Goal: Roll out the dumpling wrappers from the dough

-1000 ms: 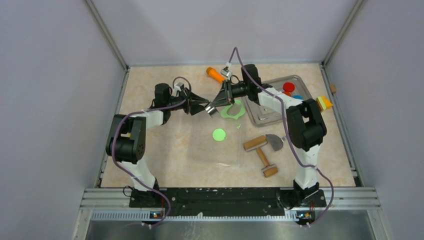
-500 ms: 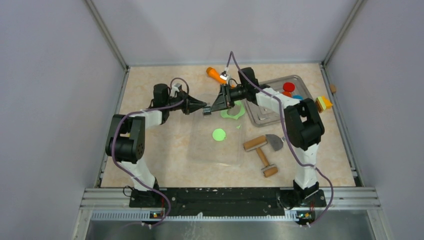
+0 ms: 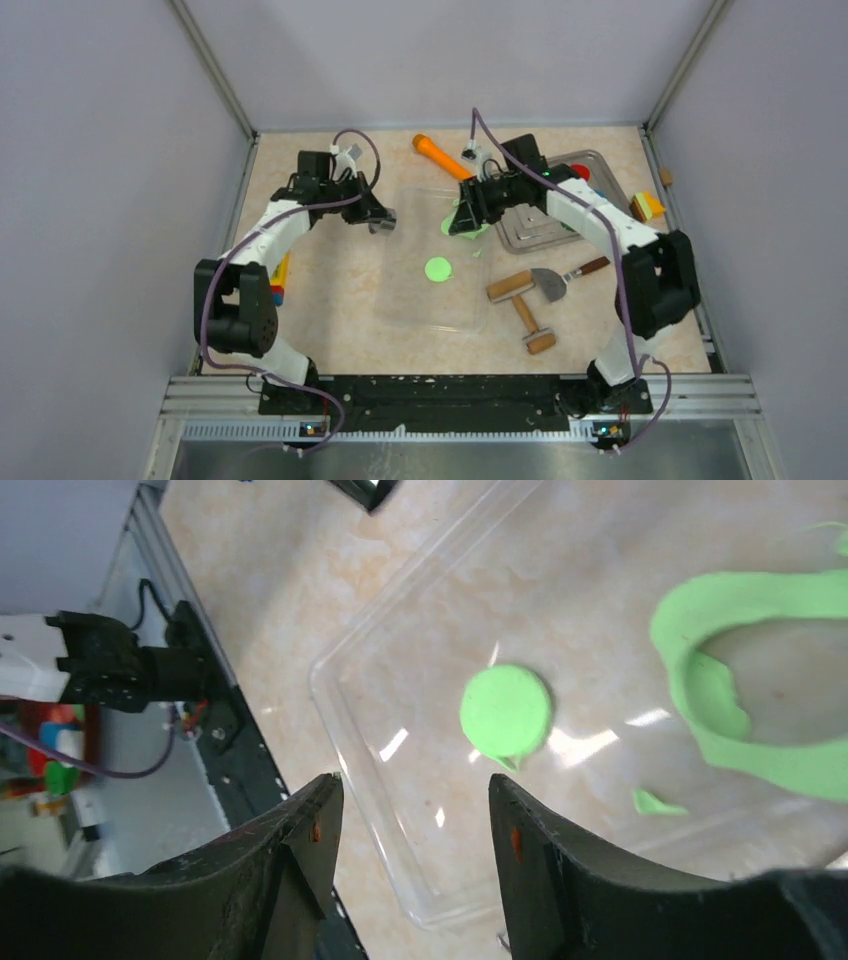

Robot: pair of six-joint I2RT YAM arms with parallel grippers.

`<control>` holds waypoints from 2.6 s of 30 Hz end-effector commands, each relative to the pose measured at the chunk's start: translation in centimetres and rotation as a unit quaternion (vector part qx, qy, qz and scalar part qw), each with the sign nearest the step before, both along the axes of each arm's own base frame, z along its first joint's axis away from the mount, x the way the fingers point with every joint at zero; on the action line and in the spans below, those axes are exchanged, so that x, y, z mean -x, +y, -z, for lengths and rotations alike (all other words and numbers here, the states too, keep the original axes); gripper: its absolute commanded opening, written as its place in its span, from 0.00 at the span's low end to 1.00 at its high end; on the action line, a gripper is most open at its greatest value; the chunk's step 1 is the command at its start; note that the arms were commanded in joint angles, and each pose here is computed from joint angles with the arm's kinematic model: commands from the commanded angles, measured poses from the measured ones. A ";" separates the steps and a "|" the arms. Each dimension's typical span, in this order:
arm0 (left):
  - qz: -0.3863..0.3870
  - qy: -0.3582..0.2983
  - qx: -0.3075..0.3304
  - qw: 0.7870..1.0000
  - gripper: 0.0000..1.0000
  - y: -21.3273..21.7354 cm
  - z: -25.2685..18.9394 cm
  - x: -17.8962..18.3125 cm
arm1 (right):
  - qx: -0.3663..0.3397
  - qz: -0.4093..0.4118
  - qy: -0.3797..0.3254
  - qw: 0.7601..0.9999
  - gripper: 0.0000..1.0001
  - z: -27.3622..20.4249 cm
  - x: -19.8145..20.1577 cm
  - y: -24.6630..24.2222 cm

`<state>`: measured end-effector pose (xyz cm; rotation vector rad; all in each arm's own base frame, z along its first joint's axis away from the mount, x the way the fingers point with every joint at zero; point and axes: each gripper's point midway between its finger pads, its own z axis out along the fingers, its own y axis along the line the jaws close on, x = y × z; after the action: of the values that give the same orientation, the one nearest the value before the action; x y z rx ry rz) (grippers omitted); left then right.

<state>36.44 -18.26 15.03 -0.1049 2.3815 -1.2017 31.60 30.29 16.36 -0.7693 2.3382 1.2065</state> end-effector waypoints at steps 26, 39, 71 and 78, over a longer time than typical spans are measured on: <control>0.189 0.032 -0.433 0.881 0.42 11.6 6.4 3.4 | 0.283 0.416 0.045 0.863 0.64 5.4 1.2 -37.0; 0.302 -0.319 -0.330 0.835 0.56 -2.0 -5.6 2.2 | 0.202 0.502 0.085 0.837 0.64 4.1 1.0 -37.4; 0.366 -0.461 -0.150 0.794 0.72 -43.1 6.0 6.5 | 0.026 0.501 0.019 0.865 0.65 -5.8 1.1 -34.5; 0.405 -0.429 -0.136 0.796 0.68 -43.6 9.4 8.4 | 0.029 0.499 0.019 0.866 0.65 -5.8 1.4 -34.4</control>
<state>28.59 -60.44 5.16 1.3856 1.7267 -0.8096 30.29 -4.28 20.69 0.5001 2.3046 0.6635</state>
